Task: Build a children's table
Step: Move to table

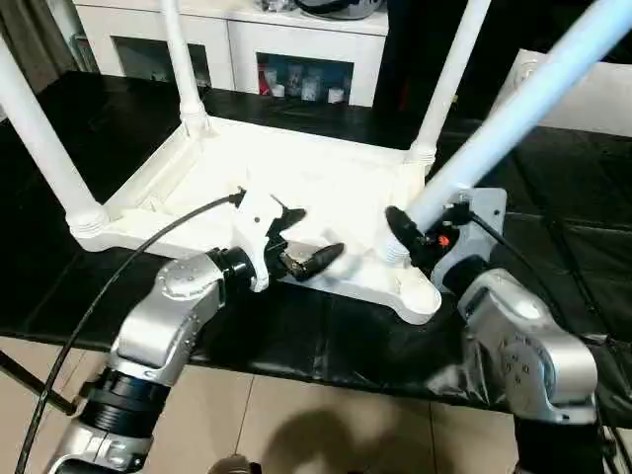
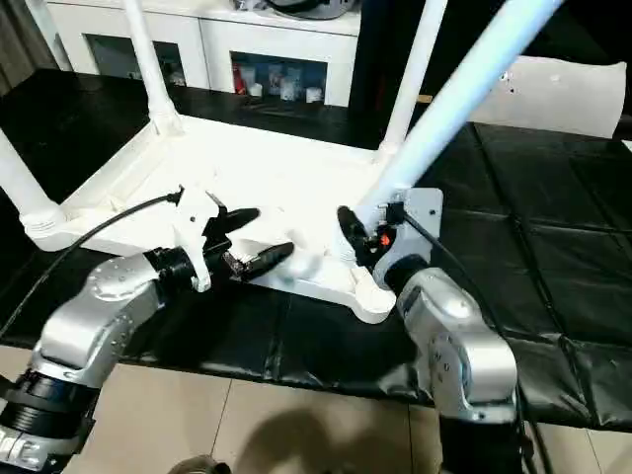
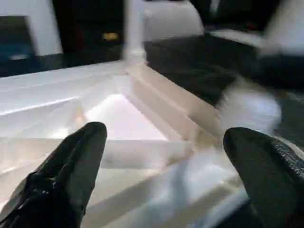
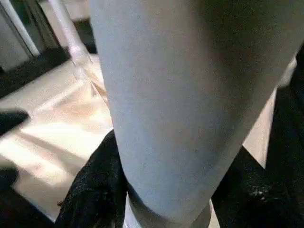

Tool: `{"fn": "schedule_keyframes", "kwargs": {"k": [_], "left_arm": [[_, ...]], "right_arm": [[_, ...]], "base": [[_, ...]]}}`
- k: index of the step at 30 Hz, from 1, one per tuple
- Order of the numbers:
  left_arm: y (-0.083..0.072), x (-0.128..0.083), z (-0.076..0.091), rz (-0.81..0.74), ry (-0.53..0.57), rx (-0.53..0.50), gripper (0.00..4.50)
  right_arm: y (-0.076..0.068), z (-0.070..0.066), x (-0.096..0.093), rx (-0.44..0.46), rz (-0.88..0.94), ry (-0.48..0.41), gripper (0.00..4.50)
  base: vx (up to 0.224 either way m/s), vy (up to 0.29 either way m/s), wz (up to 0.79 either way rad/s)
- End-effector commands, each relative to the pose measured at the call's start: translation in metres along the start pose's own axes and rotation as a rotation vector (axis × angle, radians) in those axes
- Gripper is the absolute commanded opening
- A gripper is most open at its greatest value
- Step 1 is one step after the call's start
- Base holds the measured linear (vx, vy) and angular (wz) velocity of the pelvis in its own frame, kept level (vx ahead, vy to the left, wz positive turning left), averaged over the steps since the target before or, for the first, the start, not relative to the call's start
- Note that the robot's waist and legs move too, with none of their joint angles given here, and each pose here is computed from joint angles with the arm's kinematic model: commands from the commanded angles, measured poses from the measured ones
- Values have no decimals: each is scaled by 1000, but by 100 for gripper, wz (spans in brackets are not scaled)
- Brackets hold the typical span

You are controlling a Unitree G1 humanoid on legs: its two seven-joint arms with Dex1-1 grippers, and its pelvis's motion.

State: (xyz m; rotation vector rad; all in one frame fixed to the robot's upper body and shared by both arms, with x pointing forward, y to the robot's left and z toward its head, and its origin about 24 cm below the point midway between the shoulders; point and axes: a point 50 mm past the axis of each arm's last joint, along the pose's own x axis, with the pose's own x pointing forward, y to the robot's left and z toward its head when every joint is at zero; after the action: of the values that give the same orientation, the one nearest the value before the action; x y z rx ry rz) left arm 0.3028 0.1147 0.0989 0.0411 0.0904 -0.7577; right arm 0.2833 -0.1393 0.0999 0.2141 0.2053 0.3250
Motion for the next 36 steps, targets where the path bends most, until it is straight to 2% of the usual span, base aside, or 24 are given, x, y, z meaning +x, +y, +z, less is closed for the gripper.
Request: {"fn": "schedule_keyframes", "kwargs": {"k": [1, 3, 4, 5, 7, 13, 19, 24, 36], "left_arm": [[1, -5, 1, 75, -28, -21, 450], [8, -11, 0, 191, -46, -44, 450], [8, -11, 0, 191, -46, -44, 450], [11, -15, 0, 236, -60, -56, 450], [16, -25, 1, 325, -79, -86, 450], [14, -36, 9, 360, -132, -121, 450], [18, -38, 11, 450, -81, -80, 450], [10, -37, 11, 433, -80, -89, 450], [4, -40, 6, 474, -65, -116, 450]], "right_arm": [[1, 6, -3, -54, -39, 15, 189], [1, 6, -3, -75, -68, 33, 189], [1, 6, -3, -75, -68, 33, 189], [2, 6, -3, -46, -63, 23, 189], [4, 9, -2, -45, -49, -17, 189], [9, 7, -2, -34, -19, -22, 189], [19, 5, 0, -16, -3, -11, 189], [19, 3, -3, -11, -7, -4, 189], [16, 5, -4, -36, -1, 3, 189]], "base": [[0, 0, 0], [0, 0, 0], [0, 0, 0], [0, 0, 0], [0, 0, 0], [-6, 2, -6], [21, 69, -48], [-2, 112, 10], [-2, 7, 1]]}}
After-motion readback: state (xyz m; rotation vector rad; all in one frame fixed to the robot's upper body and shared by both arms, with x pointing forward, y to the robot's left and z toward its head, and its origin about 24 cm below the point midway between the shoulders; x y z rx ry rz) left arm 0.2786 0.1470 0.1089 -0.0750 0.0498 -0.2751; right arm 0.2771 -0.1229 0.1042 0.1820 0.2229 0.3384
